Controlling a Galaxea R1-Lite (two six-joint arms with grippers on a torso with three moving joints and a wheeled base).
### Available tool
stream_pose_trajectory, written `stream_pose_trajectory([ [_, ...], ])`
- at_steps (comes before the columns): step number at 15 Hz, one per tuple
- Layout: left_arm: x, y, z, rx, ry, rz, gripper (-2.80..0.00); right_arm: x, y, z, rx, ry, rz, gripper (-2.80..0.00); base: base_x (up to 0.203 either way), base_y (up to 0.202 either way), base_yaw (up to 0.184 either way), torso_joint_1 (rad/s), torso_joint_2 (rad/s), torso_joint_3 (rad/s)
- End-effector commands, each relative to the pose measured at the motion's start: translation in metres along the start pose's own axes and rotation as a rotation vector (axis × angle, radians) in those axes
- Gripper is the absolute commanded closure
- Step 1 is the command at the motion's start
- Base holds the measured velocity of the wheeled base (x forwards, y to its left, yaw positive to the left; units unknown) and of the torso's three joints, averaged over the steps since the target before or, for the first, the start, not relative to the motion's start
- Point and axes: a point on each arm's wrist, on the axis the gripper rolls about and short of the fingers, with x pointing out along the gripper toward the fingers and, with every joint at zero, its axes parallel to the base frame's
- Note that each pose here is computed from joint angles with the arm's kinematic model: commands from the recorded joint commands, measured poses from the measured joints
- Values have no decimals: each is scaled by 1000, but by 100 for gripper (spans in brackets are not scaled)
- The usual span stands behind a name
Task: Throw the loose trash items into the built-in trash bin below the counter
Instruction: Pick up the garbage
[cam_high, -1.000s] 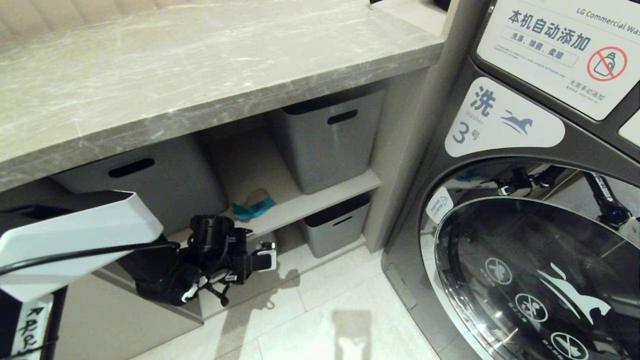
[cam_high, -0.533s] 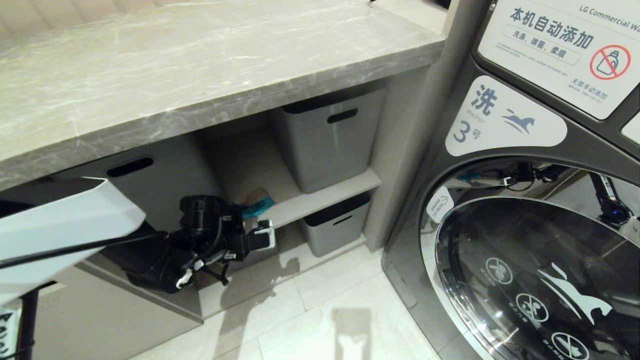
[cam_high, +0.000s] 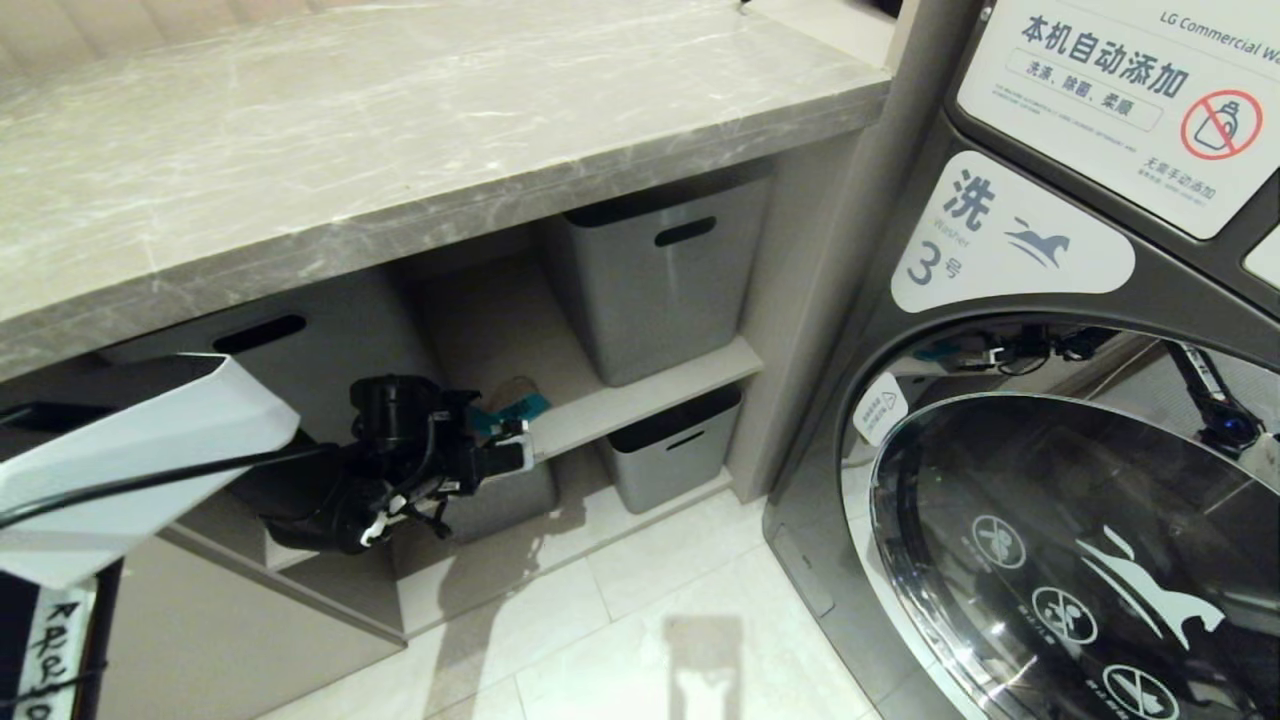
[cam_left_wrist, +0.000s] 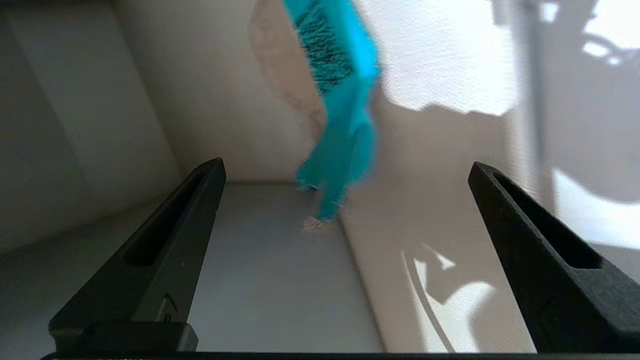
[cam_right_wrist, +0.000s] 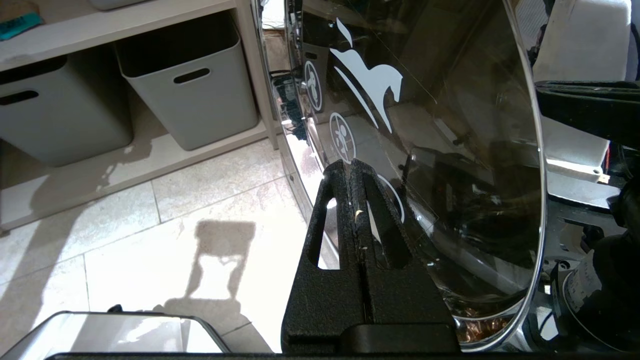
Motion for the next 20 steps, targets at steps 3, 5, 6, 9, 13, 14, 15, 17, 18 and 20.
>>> stream_pose_trajectory([
  [3, 22, -5, -8, -2, 19, 18, -280, 0, 0, 0, 0, -1, 1, 0, 0, 0, 0, 0, 0, 0],
  [5, 25, -7, -8, -1, 17, 16, -280, 0, 0, 0, 0, -1, 1, 0, 0, 0, 0, 0, 0, 0],
  [6, 26, -8, -8, -1, 16, 13, -280, 0, 0, 0, 0, -2, 1, 0, 0, 0, 0, 0, 0, 0],
  [9, 33, -7, -4, -3, 10, 26, -280, 0, 0, 0, 0, 0, 1, 0, 0, 0, 0, 0, 0, 0],
  [13, 41, -1, 0, -3, 0, 56, -280, 0, 0, 0, 0, -2, 2, 0, 0, 0, 0, 0, 0, 0],
  [14, 42, -1, 2, -2, -3, 57, -280, 0, 0, 0, 0, -1, 1, 0, 0, 0, 0, 0, 0, 0],
  [15, 43, -2, 2, -2, -3, 57, 0, 0, 0, 0, 0, -2, 1, 0, 0, 0, 0, 0, 0, 0],
  [17, 44, -5, 3, -2, -6, 50, 0, 0, 0, 0, 0, -1, 1, 0, 0, 0, 0, 0, 0, 0],
  [18, 44, -6, 4, -1, -7, 48, 0, 0, 0, 0, 0, -1, 1, 0, 0, 0, 0, 0, 0, 0],
  [20, 46, -8, 5, 0, -10, 42, 0, 0, 0, 0, 0, -2, 1, 0, 0, 0, 0, 0, 0, 0],
])
